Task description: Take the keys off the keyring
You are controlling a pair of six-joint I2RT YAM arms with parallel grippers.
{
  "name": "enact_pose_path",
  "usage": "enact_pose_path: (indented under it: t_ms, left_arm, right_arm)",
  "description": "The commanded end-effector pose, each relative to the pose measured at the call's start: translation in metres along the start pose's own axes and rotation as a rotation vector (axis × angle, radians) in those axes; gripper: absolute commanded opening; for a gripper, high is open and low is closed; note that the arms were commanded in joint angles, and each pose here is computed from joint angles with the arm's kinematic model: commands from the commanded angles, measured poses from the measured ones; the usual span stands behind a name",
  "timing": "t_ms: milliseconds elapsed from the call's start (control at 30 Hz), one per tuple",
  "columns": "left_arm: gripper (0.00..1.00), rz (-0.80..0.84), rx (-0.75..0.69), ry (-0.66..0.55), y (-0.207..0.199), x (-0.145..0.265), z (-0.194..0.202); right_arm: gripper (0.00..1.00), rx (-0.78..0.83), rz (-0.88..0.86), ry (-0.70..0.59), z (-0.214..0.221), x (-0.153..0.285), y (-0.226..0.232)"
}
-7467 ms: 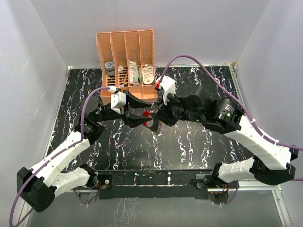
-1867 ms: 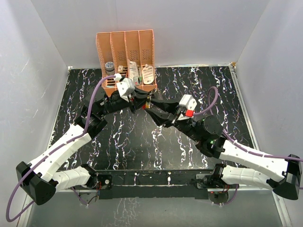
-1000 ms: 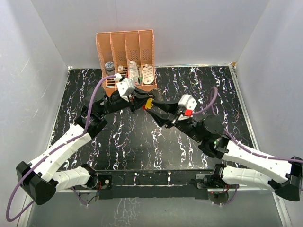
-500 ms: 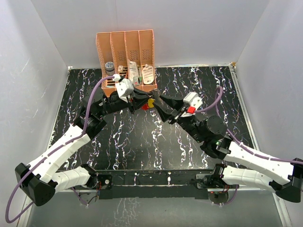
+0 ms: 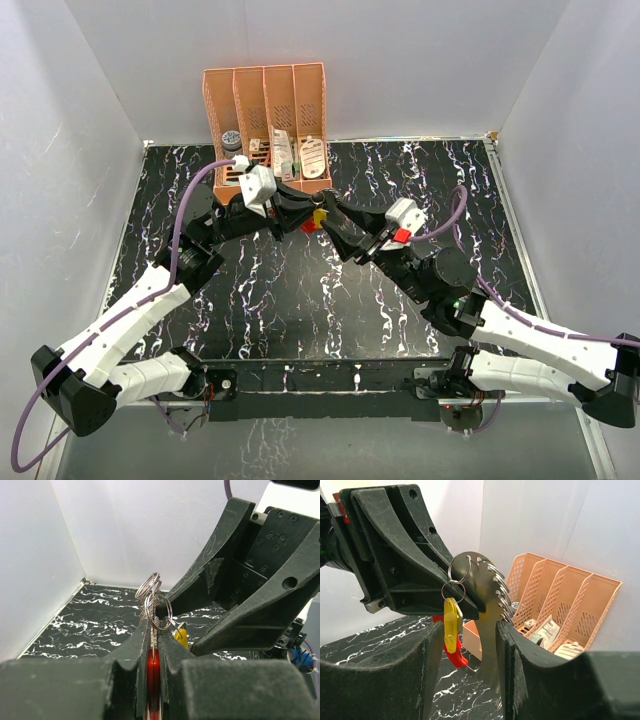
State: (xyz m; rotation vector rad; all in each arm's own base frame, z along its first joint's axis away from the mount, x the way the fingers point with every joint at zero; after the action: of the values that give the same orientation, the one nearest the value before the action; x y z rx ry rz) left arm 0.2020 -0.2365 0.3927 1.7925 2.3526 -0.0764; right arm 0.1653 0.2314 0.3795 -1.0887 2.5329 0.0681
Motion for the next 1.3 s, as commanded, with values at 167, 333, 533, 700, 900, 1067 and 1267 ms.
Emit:
enact_pose_path:
  t_ms: [167, 333, 533, 700, 900, 1067, 1267]
  left_arm:
    - [0.00, 0.050, -0.038, -0.090, -0.009, 0.001, -0.023]
    - [0.00, 0.051, -0.036, -0.092, -0.009, 0.001, -0.023]
    - [0.00, 0.049, -0.028, -0.083, -0.008, 0.000, -0.019]
    - [0.00, 0.041, -0.023, -0.072, -0.006, -0.001, -0.015]
    - [0.00, 0.045, -0.014, -0.065, -0.005, -0.003, -0.012]
    - [0.00, 0.048, -0.014, -0.065, -0.005, -0.003, -0.012]
    - [0.00, 0.043, -0.016, -0.058, -0.005, -0.002, -0.011]
  right_arm:
    - [0.42, -0.036, -0.040, -0.078, -0.011, -0.006, 0.007]
    - [0.38, -0.041, -0.049, -0.074, -0.010, -0.008, 0.008]
    - [0.34, -0.049, -0.059, -0.085, -0.012, -0.010, 0.010]
    - [0.30, -0.061, -0.079, -0.103, -0.019, -0.011, 0.012]
    - [0.25, -0.067, -0.103, -0.111, -0.023, -0.014, 0.014]
    - [0.29, -0.067, -0.123, -0.119, -0.027, -0.018, 0.017]
    - [0.27, -0.059, -0.130, -0.122, -0.028, -0.024, 0.018]
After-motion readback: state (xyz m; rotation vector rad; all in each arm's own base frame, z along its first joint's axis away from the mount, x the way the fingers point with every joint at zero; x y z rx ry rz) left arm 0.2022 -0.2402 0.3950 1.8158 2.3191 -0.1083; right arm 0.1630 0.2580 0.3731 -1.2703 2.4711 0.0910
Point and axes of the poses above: each gripper's point midway between its finger pads, its own x axis back along the fingers, its own y axis along the line the jaws close on, z = x × y, the point moved 7 cm from there along x, back along the fingers, and after that the axes turned 2 degrees about x, right-handed, at the moved point
